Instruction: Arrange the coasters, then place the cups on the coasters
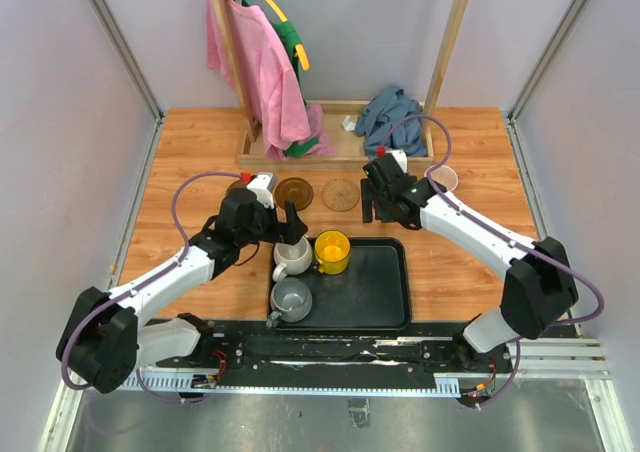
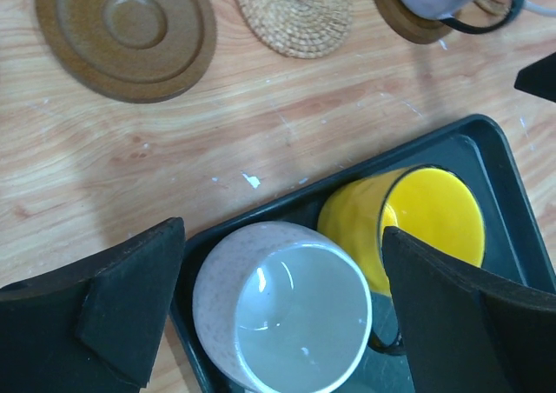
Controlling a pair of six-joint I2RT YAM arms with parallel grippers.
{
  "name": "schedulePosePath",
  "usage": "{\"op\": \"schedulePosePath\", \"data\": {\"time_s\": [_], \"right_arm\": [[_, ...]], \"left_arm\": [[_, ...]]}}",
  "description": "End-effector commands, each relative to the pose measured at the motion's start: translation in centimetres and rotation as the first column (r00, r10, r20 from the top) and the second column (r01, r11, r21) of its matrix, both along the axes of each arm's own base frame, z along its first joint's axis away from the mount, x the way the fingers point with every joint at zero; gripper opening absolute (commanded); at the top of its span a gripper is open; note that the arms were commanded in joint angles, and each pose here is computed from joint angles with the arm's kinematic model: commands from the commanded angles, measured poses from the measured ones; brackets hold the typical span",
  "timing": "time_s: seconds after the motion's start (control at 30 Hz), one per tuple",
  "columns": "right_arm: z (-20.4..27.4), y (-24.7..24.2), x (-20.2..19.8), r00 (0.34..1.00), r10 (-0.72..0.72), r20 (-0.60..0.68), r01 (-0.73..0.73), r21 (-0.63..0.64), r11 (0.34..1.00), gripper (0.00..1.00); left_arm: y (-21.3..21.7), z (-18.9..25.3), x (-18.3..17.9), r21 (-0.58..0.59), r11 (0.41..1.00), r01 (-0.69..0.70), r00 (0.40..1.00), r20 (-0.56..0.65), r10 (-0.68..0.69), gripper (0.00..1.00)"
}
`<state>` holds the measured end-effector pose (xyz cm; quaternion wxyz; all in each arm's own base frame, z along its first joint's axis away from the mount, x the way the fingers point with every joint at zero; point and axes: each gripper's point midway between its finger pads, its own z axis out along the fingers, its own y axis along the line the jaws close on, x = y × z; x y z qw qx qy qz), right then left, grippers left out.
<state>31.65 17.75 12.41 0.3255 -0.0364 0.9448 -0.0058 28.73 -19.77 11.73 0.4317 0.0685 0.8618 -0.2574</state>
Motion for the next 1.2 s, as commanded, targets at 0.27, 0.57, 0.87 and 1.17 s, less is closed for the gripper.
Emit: {"op": "schedulePosePath", "data": {"time_s": [0.27,0.57,0.87,1.17], "right_arm": [[2.0,-1.6,-2.3,0.997,-0.040,0.071,0.037,0.046,0.998,0.80],[2.2,-2.3,-3.0,0.995,-0.049,0.083,0.044,0.056,0.997,0.80],[1.9,-2.3,-3.4,0.996,-0.049,0.079,0.043,0.069,0.997,0.80],[1.6,-2.3,-3.5,0.996,-0.046,0.071,0.040,0.071,0.997,0.80]], "left_arm": [[-5.1,2.4,-3.6,0.049,0.942,0.331,0.936,0.108,-0.335,0.99],[-7.3,-0.2,-6.7,0.181,0.891,0.417,0.905,0.014,-0.426,0.93],[-7.2,-0.7,-7.3,0.206,0.883,0.421,0.903,-0.008,-0.429,0.79],[-8.1,-2.4,-8.1,0.195,0.866,0.461,0.887,-0.062,-0.458,0.65]]}}
